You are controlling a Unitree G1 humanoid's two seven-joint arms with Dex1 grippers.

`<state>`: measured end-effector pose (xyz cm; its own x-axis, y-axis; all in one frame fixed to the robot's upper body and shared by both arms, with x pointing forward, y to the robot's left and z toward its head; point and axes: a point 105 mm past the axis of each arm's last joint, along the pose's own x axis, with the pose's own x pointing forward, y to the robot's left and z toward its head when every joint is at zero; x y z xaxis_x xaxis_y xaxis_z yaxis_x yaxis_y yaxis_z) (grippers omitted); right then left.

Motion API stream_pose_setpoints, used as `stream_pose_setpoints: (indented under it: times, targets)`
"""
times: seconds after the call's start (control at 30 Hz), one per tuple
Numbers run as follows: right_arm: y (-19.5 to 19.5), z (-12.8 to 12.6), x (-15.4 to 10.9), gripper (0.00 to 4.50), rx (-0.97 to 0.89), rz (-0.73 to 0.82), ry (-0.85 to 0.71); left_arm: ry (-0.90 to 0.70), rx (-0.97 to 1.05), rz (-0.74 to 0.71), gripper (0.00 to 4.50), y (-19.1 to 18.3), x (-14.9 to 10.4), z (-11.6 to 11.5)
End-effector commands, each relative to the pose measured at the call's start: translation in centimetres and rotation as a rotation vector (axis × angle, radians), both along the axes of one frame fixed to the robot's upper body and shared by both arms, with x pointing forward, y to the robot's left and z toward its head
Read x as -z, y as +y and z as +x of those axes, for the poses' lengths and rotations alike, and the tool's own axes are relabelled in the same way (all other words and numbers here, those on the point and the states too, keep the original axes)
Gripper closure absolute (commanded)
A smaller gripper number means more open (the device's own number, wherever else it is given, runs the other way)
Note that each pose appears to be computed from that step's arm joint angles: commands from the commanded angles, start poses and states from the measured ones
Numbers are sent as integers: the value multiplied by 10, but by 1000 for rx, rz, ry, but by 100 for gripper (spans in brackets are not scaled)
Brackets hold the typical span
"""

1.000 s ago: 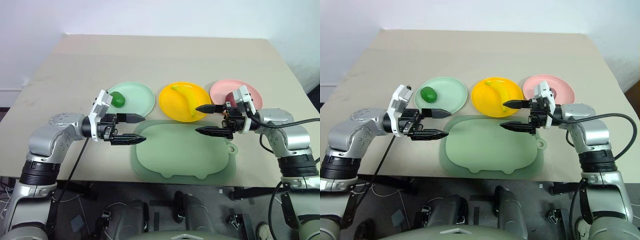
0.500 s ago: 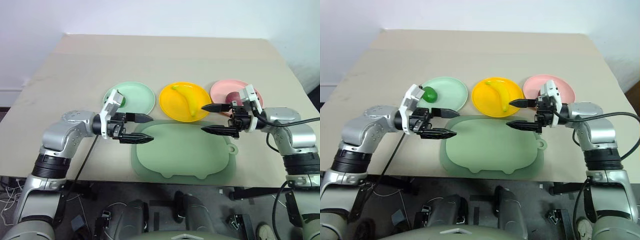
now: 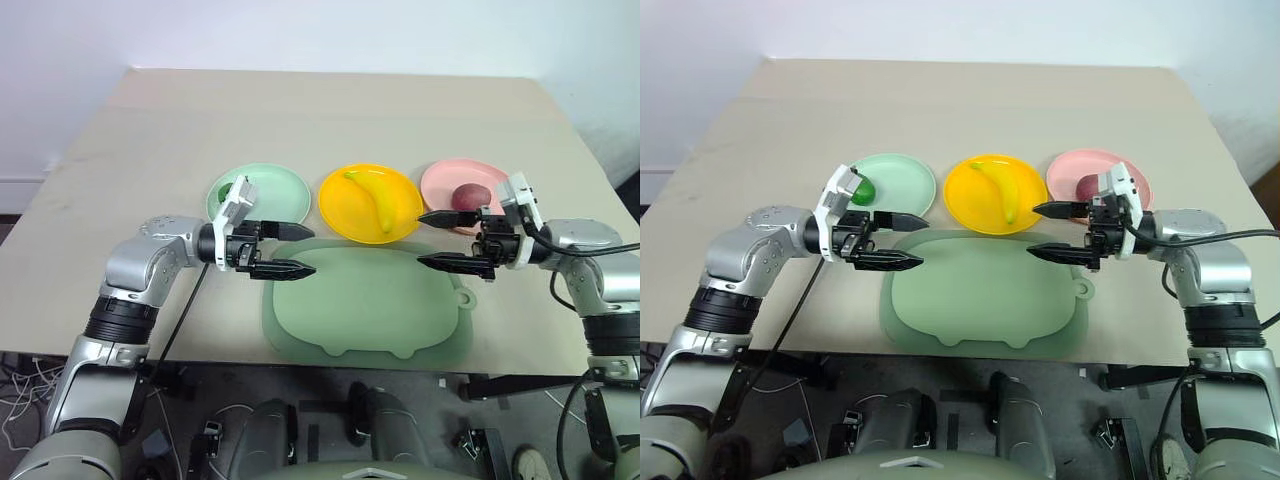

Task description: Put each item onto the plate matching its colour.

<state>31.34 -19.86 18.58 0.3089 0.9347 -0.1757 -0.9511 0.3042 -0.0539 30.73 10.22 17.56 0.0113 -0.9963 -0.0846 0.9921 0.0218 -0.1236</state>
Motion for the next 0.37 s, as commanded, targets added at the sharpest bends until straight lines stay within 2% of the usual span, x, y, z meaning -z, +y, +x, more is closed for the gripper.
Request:
stream_pose_setpoints:
  times: [0.03,0.17,0.37]
  targets:
    - [-13,0,-15,0,39,3,-69,-70,25,-14,5,-10,-13,3]
    - [-18,-7,-15,0,63,6,-78,-64,61,-38,5,-27,-11,1]
    - [-20,-20,-14,0,76,1,-62,-30,60,-35,5,-24,-3,-3]
